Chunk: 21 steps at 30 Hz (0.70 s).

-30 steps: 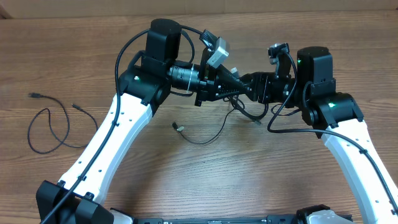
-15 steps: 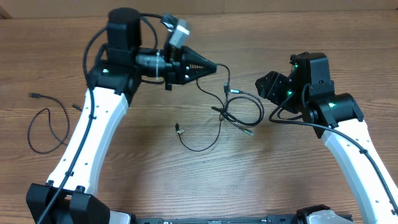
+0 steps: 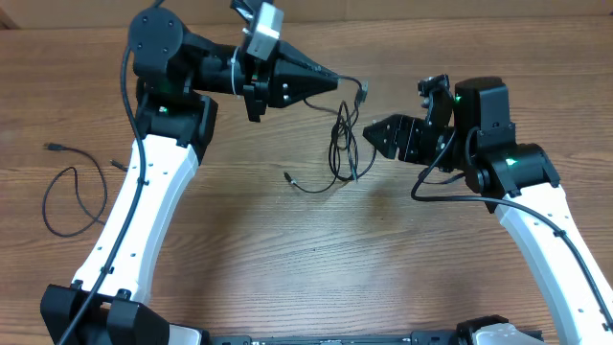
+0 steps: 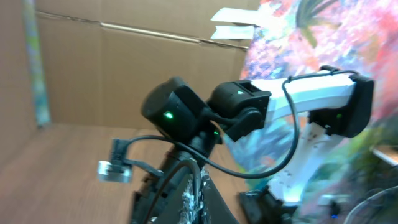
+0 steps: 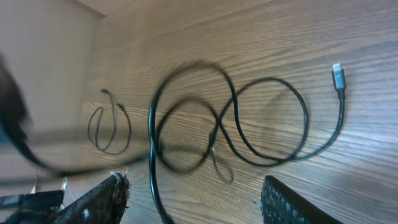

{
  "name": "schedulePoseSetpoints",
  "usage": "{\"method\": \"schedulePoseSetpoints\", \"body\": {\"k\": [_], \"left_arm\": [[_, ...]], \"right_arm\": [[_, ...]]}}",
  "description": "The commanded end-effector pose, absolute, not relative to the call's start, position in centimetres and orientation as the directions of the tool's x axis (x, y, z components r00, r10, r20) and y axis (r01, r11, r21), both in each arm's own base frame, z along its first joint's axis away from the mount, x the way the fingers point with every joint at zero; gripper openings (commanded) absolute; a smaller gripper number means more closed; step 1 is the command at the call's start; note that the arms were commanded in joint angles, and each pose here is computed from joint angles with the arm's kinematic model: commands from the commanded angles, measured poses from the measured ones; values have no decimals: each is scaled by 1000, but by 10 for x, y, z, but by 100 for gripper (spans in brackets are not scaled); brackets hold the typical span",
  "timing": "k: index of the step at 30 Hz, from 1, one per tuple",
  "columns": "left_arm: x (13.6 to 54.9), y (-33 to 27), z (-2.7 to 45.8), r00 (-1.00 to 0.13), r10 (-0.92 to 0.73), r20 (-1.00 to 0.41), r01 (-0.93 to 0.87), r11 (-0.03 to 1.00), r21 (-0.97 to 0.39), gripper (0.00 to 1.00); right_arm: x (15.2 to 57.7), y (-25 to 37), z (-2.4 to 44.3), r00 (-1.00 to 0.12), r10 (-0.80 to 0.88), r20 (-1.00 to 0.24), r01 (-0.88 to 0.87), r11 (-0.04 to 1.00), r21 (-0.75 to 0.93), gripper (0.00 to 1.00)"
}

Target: Untangle cables

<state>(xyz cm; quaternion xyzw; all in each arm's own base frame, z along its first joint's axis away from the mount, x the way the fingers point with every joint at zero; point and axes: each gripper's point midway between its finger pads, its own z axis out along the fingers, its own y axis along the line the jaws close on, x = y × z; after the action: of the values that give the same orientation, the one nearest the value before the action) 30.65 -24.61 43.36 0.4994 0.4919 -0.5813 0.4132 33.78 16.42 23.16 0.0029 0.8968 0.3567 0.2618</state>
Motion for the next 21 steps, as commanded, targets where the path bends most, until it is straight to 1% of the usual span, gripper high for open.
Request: {"method": "schedulePoseSetpoints", "body": {"k": [1,4,5,6,7,8,10,12,14,16,18,19,21], "left_arm": [[287,-252,438,-228,57,-972,942,-241,-235,4],[287,-255,437,-230,56,-972,940,-245,-237,4],[287,-256,436,-231,57,-971,940,-246,-238,4],[289,-256,435,-236,57,-970,939,-243,-243,4],[290,-257,434,-241,56,-969,939,-239,-248,4],[292,-257,434,-248,54,-967,939,-234,-254,4],[297,-258,433,-266,45,-963,940,-212,-269,4],[304,-260,431,-278,32,-960,942,-185,-279,4],[315,-261,428,-308,14,-951,942,-137,-307,4],[329,-263,421,-338,-4,-941,939,-67,-337,4],[348,-263,408,-378,-22,-926,925,42,-378,4],[361,-262,400,-408,-34,-912,905,118,-409,4],[391,-254,376,-495,-69,-866,813,315,-489,4]], "right_arm": [[347,171,252,-839,226,-495,-209,706,677,67],[341,188,271,-835,180,-521,-318,614,722,67],[336,194,277,-831,151,-535,-366,577,730,69],[326,204,288,-817,92,-569,-456,501,736,71],[318,210,295,-805,56,-590,-508,448,736,72],[310,214,300,-796,28,-604,-546,398,737,72],[302,218,305,-793,1,-610,-572,344,744,73],[300,218,304,-801,-3,-599,-564,340,753,74],[300,217,301,-810,-1,-586,-549,353,758,74],[306,212,292,-821,16,-571,-514,414,751,70],[313,203,275,-842,44,-537,-444,509,738,69],[315,198,267,-852,55,-520,-408,551,727,69],[314,193,256,-871,61,-488,-361,593,719,72]]}}
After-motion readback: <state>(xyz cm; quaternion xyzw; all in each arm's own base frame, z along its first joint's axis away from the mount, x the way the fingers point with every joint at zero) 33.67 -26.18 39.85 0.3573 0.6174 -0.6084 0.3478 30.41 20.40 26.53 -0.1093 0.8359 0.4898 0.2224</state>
